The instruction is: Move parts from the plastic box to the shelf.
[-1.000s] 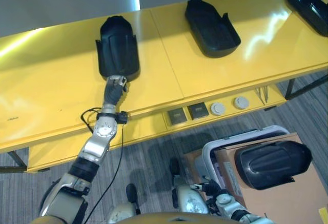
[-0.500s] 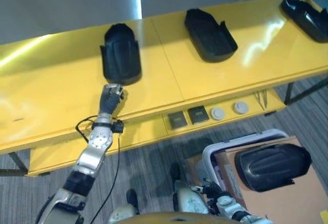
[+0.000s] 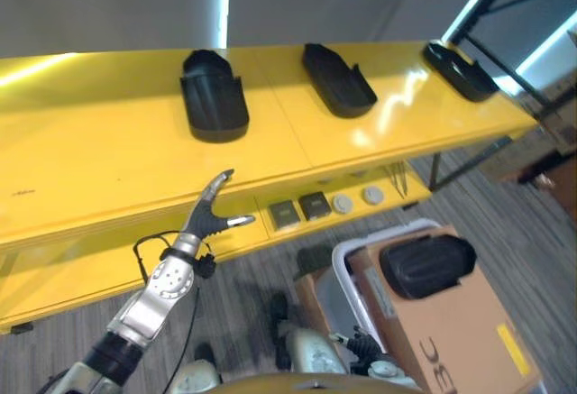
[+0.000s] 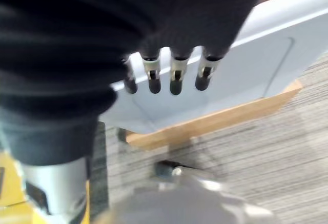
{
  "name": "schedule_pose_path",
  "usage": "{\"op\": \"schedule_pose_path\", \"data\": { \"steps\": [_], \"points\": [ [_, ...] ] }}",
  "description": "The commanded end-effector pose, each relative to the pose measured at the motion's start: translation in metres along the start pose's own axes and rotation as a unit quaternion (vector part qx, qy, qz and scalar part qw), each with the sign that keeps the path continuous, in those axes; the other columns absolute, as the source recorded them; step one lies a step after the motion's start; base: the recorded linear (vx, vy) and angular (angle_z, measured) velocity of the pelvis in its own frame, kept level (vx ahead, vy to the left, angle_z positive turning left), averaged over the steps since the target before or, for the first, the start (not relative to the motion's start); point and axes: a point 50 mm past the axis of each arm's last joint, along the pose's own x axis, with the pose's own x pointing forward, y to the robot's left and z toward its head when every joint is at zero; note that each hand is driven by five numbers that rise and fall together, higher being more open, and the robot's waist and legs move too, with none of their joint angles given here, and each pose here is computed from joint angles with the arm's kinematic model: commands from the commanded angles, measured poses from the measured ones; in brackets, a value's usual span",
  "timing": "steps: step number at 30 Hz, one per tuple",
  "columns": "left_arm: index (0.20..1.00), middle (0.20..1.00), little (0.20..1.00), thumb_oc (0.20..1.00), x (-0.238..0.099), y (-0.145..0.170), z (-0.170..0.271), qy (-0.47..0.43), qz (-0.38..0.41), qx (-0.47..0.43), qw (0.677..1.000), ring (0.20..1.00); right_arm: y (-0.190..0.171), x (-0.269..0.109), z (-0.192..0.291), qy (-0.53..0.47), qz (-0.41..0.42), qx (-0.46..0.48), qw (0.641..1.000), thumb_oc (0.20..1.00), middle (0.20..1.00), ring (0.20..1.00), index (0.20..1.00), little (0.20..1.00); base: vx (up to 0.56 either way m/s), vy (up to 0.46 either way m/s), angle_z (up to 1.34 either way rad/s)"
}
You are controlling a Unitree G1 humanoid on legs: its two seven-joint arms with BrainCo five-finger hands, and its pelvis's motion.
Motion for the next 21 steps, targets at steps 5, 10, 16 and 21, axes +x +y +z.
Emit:
{"op": "schedule_pose_path", "data": {
  "steps": [5, 10, 16, 21],
  "points": [
    [1.000, 1.000, 1.000, 1.000, -0.009, 0.029, 0.016, -0.048, 0.077, 0.037, 0.995, 1.000, -0.008, -0.003, -0.011, -0.002, -0.021, -0.043, 0.999, 1.000, 1.000, 1.000, 1.000, 1.000, -0.12, 0.138, -1.26],
    [1.000, 1.000, 1.000, 1.000, -0.021, 0.041, -0.011, 0.017, 0.128, 0.042, 0.991, 1.000, -0.008, -0.002, -0.006, -0.013, -0.018, -0.058, 0.998, 1.000, 1.000, 1.000, 1.000, 1.000, -0.16, -0.086, -1.79],
    [1.000, 1.000, 1.000, 1.000, -0.050, 0.043, -0.076, 0.182, 0.186, 0.053, 0.964, 1.000, -0.009, -0.001, 0.013, -0.060, 0.009, -0.061, 0.996, 1.000, 1.000, 1.000, 1.000, 1.000, -0.13, -0.131, -1.04],
    [1.000, 1.000, 1.000, 1.000, -0.079, 0.023, -0.117, 0.298, 0.164, 0.055, 0.939, 1.000, -0.016, -0.007, 0.046, -0.149, 0.014, -0.013, 0.989, 1.000, 1.000, 1.000, 1.000, 1.000, 0.04, 0.193, -1.01]
  ]
}}
